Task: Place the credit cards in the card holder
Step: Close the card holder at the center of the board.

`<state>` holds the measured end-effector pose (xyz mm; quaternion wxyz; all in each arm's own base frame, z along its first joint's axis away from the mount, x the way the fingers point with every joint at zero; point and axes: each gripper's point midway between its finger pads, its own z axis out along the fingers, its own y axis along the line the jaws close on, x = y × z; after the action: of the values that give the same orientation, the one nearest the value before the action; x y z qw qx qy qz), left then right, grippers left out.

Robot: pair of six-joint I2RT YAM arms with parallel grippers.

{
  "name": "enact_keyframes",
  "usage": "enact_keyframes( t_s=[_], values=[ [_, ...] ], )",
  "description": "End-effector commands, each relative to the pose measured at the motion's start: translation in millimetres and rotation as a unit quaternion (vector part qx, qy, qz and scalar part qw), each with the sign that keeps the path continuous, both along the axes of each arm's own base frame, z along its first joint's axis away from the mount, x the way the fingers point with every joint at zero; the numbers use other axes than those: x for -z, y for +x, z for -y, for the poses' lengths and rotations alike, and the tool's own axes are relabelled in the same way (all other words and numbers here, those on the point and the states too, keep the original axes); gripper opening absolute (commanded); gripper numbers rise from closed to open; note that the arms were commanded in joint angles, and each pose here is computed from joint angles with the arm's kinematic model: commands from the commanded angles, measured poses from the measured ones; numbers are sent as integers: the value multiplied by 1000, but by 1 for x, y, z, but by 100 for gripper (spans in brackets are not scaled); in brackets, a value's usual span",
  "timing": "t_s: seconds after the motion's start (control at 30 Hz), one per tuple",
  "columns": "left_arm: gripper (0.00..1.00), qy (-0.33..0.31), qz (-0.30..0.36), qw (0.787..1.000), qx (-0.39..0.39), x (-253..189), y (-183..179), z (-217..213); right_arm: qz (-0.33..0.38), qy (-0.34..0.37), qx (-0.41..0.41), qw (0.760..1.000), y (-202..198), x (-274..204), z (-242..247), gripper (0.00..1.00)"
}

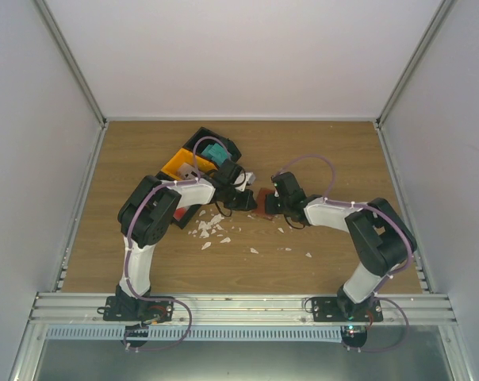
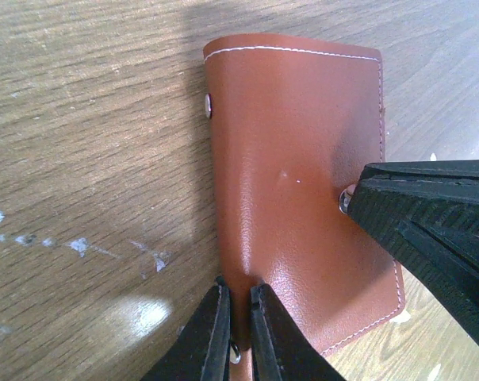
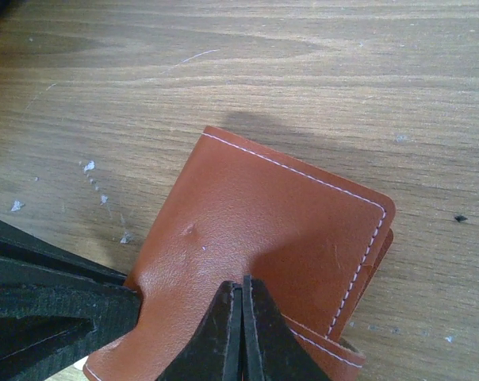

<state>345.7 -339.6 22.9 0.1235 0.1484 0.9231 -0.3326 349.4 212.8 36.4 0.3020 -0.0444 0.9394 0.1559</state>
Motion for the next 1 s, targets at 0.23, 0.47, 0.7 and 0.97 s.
enact_keyframes(
  t_s=[0.23, 0.47, 0.7, 0.97],
  values=[
    [11, 20, -117, 993, 19, 47, -63, -13, -63, 132, -63, 987, -20, 8, -5, 0],
    [12, 4, -130, 991, 25, 47, -67, -9, -68, 185, -62, 978, -22, 6, 1, 1],
    [11, 4, -135, 990, 30, 51, -66, -7, -53, 189, -19, 980, -16, 3, 11, 0],
    [11, 3, -135, 991, 25, 52, -63, -6, -34, 180, 1, 983, -10, -1, 18, 0]
  ],
)
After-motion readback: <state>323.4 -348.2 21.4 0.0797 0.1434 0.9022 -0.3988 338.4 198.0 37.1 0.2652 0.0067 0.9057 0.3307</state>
